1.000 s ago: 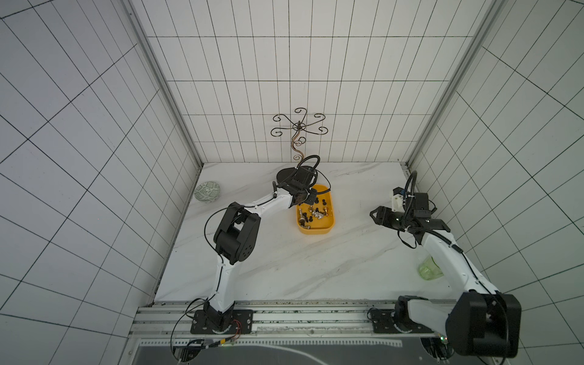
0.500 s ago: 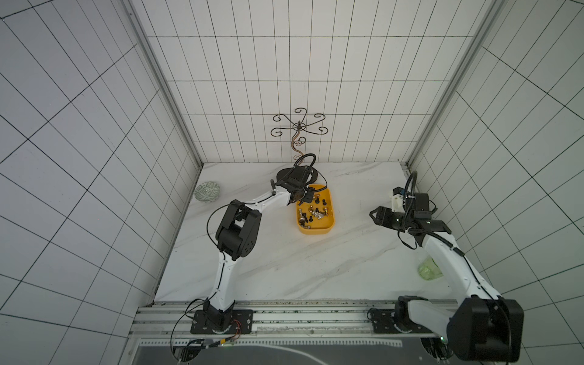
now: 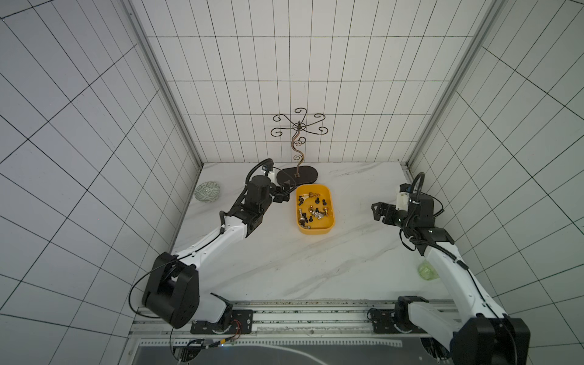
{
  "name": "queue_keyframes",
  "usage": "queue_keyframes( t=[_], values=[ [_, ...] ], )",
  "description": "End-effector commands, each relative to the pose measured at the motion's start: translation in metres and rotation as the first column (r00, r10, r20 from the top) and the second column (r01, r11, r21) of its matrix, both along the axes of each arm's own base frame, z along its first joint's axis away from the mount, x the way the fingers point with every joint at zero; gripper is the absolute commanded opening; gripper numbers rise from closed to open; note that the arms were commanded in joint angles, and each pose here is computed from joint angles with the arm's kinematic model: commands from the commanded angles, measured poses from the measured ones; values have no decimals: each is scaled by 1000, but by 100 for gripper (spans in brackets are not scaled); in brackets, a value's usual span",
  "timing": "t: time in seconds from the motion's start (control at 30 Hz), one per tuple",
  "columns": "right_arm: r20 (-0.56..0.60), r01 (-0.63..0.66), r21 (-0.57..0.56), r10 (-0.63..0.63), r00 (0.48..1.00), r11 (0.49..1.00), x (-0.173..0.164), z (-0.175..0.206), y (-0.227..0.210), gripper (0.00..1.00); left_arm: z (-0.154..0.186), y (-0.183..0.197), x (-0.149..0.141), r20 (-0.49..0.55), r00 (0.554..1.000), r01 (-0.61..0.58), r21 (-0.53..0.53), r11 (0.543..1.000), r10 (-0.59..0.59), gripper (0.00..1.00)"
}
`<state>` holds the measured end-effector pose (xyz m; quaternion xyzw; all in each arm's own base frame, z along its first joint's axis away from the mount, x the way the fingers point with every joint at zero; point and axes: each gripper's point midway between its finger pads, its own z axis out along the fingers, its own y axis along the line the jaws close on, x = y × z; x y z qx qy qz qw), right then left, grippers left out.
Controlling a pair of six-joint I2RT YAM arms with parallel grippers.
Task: Put the chess pieces into the storage box
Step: Place the chess piece in the storage box, then reset both arms
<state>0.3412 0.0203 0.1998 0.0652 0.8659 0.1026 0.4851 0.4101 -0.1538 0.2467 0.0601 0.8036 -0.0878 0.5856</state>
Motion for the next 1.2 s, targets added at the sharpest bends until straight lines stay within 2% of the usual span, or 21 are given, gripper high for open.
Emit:
queue_keyframes(
  t=[0.0,0.13,0.2,0.3,0.37,0.43,0.5,0.6,0.63,0.67,0.7,0.73,0.8,0.83,0.87,0.93,1.0,1.07,1.17],
  values=[
    [181,135,-150,-108,978,979,4,1,-30,99,2,54,-15,132,976,-182,44,982,174,98],
    [329,231,-238,-146,933,943,-4,-11,-48,99,-21,108,-42,200,925,-348,99,932,324,98],
    [384,247,-239,-142,912,939,-8,-21,-50,99,-43,119,-47,186,924,-359,128,924,333,98],
    [418,256,-237,-140,898,937,-8,-39,-50,99,-79,133,-47,102,918,-395,154,905,383,98],
    [399,259,-249,-145,905,933,1,-55,-52,99,-99,148,-46,79,888,-460,152,875,453,98],
    [382,239,-274,-123,916,932,15,-56,-50,99,-104,155,-37,122,878,-478,148,866,463,97],
    [448,269,-260,-131,884,927,23,-47,-53,99,-99,156,-24,144,874,-485,179,856,464,97],
    [419,242,-244,-123,900,939,35,-71,-52,99,-114,158,-3,118,893,-447,144,883,434,98],
    [474,257,-233,-121,872,938,35,-63,-52,99,-112,159,-2,155,894,-440,117,890,421,98],
    [410,243,-243,-128,903,939,35,-71,-53,99,-113,162,-6,160,896,-432,88,898,415,98],
    [407,235,-243,-121,905,941,35,-71,-52,99,-121,162,-11,131,911,-402,72,913,391,96],
    [473,253,-229,-120,873,940,32,-63,-52,99,-119,165,-12,149,909,-401,53,915,390,98],
    [415,284,-225,-173,893,932,32,-71,-60,99,-119,164,-11,163,909,-398,56,916,385,98],
    [416,311,-215,-202,887,926,35,-72,-65,99,-119,164,-11,163,909,-398,57,916,385,98],
    [449,324,-214,-202,870,921,33,-66,-67,99,-120,164,-12,160,910,-397,58,916,384,98],
    [409,318,-216,-210,888,923,34,-72,-67,99,-120,162,-11,149,913,-391,68,918,379,98],
    [444,329,-212,-210,871,920,32,-67,-68,99,-121,163,-10,132,915,-392,72,917,380,97],
    [419,322,-217,-209,884,922,33,-70,-67,99,-120,162,-10,136,916,-388,71,919,376,98],
    [435,327,-213,-210,876,921,33,-68,-67,99,-121,162,-10,136,917,-388,72,919,376,98]
  ],
)
